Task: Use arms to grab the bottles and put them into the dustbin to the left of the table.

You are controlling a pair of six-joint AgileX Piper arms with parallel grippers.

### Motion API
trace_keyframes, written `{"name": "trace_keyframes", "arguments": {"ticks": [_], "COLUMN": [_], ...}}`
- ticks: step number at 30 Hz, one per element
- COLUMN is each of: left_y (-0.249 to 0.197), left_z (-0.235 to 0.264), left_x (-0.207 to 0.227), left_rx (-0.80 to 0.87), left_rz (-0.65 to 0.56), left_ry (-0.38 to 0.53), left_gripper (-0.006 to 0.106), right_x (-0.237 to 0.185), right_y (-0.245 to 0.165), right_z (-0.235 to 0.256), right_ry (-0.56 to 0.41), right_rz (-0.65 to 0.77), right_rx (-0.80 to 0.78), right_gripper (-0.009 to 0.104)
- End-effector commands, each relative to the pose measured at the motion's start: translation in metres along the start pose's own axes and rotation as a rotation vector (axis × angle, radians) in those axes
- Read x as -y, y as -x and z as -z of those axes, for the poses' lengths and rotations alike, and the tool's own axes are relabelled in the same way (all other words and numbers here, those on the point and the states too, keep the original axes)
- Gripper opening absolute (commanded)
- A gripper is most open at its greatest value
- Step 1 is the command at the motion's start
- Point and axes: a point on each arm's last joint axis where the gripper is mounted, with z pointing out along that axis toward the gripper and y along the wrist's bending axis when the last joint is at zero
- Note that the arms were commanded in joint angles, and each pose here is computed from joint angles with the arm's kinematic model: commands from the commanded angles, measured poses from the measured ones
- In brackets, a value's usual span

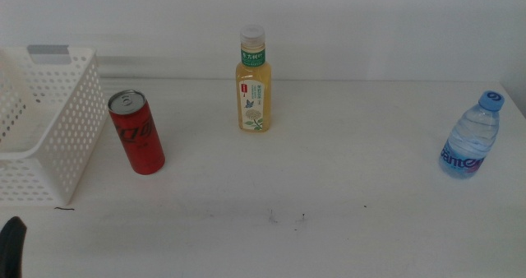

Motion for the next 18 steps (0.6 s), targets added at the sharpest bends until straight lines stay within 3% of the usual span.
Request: {"name": "trace_keyframes", "arguments": {"ticks": [1, 13, 18], "left_y": [0.004, 0.003, -0.006], "left_z": [0.000, -0.054, -0.077], "left_x": [0.001, 0.028, 0.035], "left_rx": [0.040, -0.035, -0.023], "left_rz": [-0.014, -0.025, -0.022], "left_ry": [-0.022, -0.242, -0.234], "left_gripper": [0.093, 0.093, 0.093], "right_x": [0.000, 0.000, 0.000], "right_y": [0.000, 0.000, 0.000], "right_z": [0.000, 0.000, 0.000], "right_ry": [-0.006, -0.006, -0.006], "right_rz": [0.008, 0.008, 0.008], "right_rx": [0.008, 0.008, 0.008], "right_gripper": [0.090, 0.090, 0.090]}}
